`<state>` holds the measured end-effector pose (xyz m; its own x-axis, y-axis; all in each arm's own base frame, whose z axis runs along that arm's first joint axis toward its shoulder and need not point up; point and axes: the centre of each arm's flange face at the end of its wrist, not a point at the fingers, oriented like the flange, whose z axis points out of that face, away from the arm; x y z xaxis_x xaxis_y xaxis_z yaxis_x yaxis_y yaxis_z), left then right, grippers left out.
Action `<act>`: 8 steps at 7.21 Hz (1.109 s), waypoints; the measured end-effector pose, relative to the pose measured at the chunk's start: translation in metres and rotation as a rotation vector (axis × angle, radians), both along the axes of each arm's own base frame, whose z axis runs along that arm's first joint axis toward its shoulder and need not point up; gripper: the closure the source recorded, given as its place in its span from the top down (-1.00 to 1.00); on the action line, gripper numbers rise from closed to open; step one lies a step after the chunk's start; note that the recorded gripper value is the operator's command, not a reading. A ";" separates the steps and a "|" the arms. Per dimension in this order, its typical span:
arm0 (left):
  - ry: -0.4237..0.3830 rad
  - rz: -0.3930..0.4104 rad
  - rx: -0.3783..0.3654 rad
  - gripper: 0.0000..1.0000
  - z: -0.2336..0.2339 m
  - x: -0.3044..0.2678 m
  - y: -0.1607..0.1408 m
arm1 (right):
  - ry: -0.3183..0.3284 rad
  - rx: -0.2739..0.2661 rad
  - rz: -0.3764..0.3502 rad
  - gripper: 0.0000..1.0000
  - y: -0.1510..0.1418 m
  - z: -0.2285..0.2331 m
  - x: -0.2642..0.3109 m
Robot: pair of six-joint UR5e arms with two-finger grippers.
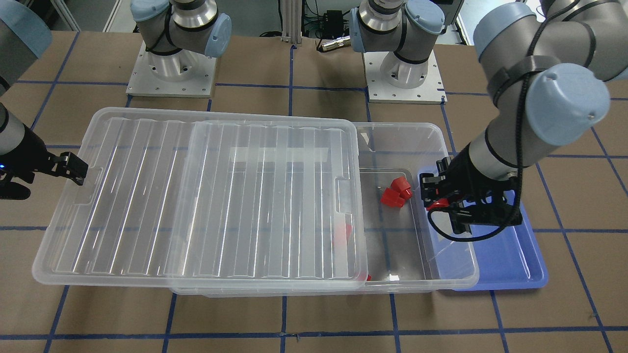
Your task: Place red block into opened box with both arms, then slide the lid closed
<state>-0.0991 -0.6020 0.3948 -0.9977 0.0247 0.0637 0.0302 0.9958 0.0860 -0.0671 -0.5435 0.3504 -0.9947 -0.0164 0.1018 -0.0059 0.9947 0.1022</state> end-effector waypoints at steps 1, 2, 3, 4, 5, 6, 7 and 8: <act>-0.003 -0.010 0.000 -0.98 -0.014 -0.017 0.004 | -0.001 0.002 0.003 1.00 0.001 -0.001 -0.003; -0.003 -0.015 0.002 -0.98 -0.034 -0.026 0.009 | -0.002 0.003 0.005 1.00 0.001 -0.001 -0.004; -0.006 -0.022 -0.021 -0.98 -0.054 -0.029 0.015 | -0.002 0.004 0.006 1.00 0.001 -0.001 -0.005; -0.008 -0.027 -0.058 -0.98 -0.073 -0.029 0.017 | -0.001 0.002 0.006 1.00 0.001 0.002 -0.005; -0.007 -0.024 -0.078 -0.95 -0.092 -0.029 0.019 | 0.000 -0.005 0.005 1.00 0.002 0.009 -0.004; -0.005 -0.017 -0.078 -0.95 -0.109 -0.029 0.023 | 0.002 -0.019 0.004 1.00 0.004 0.019 -0.003; -0.003 -0.011 -0.086 -0.90 -0.123 -0.027 0.028 | 0.003 -0.033 0.002 1.00 0.009 0.036 -0.001; -0.004 -0.007 -0.103 -0.77 -0.133 -0.025 0.030 | 0.001 -0.036 -0.003 1.00 0.014 0.048 0.002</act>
